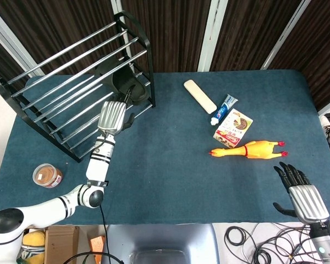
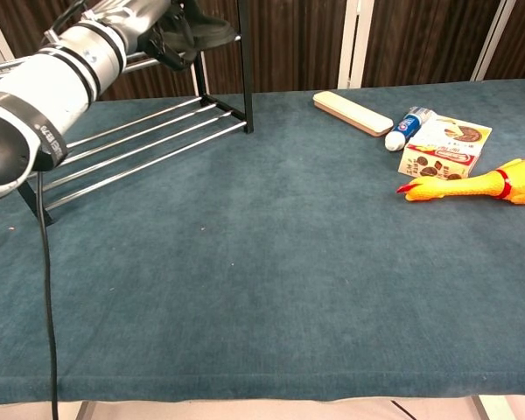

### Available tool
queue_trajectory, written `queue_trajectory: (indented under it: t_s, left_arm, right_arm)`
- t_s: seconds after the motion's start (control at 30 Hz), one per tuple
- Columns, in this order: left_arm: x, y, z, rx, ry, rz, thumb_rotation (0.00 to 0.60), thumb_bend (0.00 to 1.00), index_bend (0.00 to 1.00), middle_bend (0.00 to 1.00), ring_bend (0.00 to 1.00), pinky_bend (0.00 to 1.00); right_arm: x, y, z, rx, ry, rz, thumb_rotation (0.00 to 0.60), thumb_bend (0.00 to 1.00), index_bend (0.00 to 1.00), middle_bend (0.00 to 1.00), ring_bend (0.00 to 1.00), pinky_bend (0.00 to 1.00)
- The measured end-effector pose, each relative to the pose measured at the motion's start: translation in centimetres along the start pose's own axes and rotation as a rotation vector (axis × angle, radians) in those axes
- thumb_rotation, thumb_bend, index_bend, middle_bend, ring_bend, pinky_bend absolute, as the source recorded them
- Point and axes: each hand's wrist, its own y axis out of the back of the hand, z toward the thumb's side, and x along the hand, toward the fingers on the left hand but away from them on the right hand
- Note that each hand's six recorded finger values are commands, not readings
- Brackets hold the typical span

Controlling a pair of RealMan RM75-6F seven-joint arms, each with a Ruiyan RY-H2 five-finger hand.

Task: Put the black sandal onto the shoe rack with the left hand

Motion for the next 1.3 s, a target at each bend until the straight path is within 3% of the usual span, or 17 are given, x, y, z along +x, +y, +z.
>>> queue_trajectory:
  t_s: [0.33, 0.63, 0.77, 0.9, 1.07, 1.2, 1.3]
  left_arm:
    - [0.6, -0.4, 0.3, -0.016, -0.007, 0.000, 0.600, 0.42, 0.03, 0.28, 0.20, 0.37]
    - [-1.6, 1.6, -1.1, 0.020, -0.044, 0.031, 0.600, 0.37, 0.04, 0.25, 0.22, 0.34]
    - [-5.4, 3.3, -2.4, 0.054, -0.088, 0.020, 0.600, 0.37, 0.04, 0.24, 0.22, 0.33]
    - [-11.8, 4.9, -5.4, 0.088, -0.098, -0.025, 0.600, 0.39, 0.01, 0.14, 0.11, 0.26]
    - [-21.5, 6.8, -10.8, 0.130, -0.032, -0.108, 0.600, 0.38, 0.00, 0.07, 0.03, 0.17]
    - [-25.7, 6.8, -13.6, 0.067, 0.044, -0.155, 0.600, 0.37, 0.00, 0.05, 0.01, 0.14]
    - [-28.3, 6.9, -15.7, 0.003, 0.086, -0.141, 0.600, 0.36, 0.00, 0.05, 0.01, 0.12]
  right_arm:
    - [0.0, 0.0, 0.0, 0.003, -0.003, 0.001, 0.600, 0.13, 0.00, 0.00, 0.00, 0.14]
    - [0.0, 0.1, -0.4, 0.002, -0.019, -0.006, 0.600, 0.13, 0.00, 0.00, 0.00, 0.14]
    - [-0.1, -0.1, -0.4, 0.009, -0.026, -0.001, 0.600, 0.13, 0.00, 0.00, 0.00, 0.14]
    - [-0.4, -0.5, -0.1, 0.022, -0.027, 0.005, 0.600, 0.13, 0.00, 0.00, 0.00, 0.14]
    - [-0.5, -0.5, 0.0, 0.024, -0.031, 0.003, 0.600, 0.13, 0.00, 0.00, 0.00, 0.14]
    - [-0.7, -0.5, 0.0, 0.028, -0.044, -0.006, 0.600, 0.13, 0.00, 0.00, 0.00, 0.14]
    - [-0.8, -0.4, -0.1, 0.027, -0.055, -0.016, 0.600, 0.13, 0.00, 0.00, 0.00, 0.14]
